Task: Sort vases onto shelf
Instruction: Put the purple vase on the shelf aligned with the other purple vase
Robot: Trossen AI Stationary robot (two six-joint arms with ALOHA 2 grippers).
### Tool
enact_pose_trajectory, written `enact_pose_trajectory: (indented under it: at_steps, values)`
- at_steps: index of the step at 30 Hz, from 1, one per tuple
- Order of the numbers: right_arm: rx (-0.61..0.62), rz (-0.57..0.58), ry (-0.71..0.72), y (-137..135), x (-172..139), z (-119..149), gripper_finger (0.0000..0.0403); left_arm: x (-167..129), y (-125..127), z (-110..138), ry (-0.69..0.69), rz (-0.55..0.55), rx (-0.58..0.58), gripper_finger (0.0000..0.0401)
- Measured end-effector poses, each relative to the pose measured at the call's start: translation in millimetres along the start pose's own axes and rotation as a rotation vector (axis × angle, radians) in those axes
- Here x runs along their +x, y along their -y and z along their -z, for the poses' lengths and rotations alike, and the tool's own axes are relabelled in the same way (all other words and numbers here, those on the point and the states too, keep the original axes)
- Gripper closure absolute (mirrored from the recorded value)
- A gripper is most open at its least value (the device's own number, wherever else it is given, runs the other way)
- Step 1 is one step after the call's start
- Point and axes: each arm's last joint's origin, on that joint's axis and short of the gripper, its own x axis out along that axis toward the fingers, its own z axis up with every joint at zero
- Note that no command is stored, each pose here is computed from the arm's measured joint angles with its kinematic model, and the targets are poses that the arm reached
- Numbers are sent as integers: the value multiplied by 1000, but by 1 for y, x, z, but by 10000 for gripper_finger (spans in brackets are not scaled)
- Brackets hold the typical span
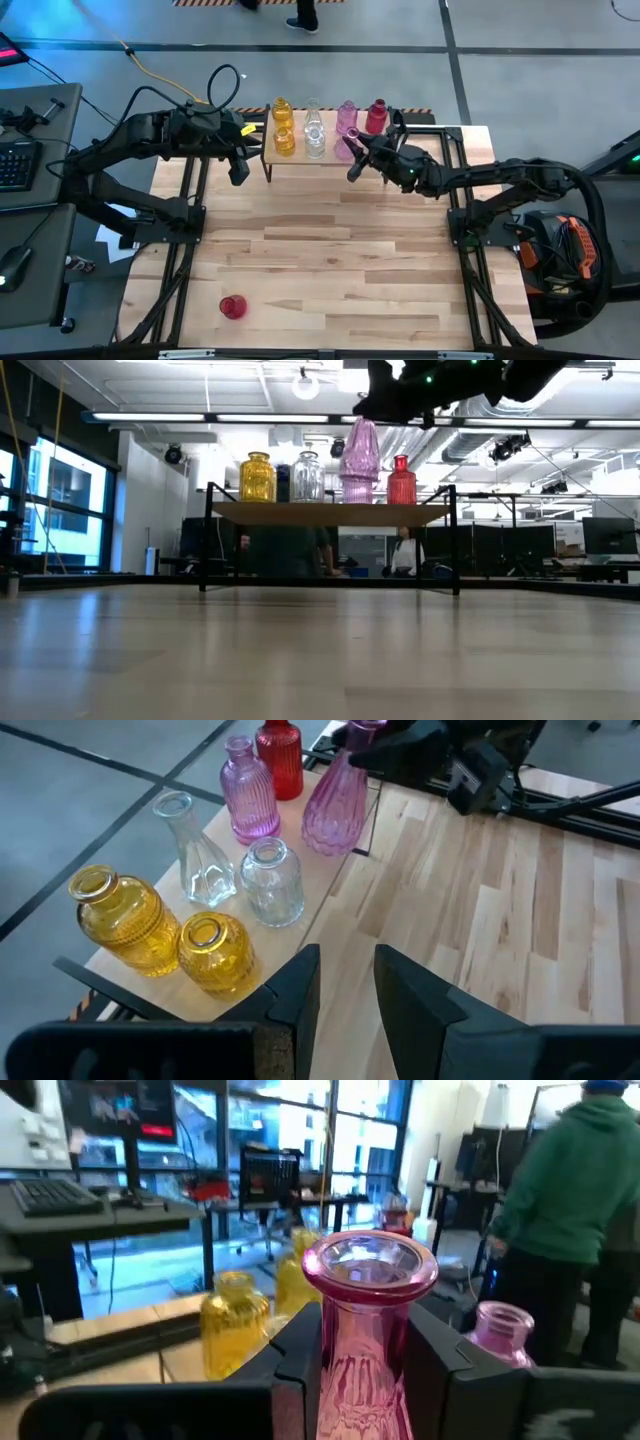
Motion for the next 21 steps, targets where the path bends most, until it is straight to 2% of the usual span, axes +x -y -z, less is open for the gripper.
enact_pose_trajectory:
  at_steps: [4,7,10,21]
  values:
    - [-10,-1,-70,5,7,0,331,0,0,0,0,0,8,311]
    - [2,14,-86,9,11,-3,331,0,0,0,0,0,8,311]
    - [12,-17,-93,13,13,-2,330,0,0,0,0,0,8,311]
    - [32,-38,-149,12,23,15,331,0,0,0,0,-1,7,311]
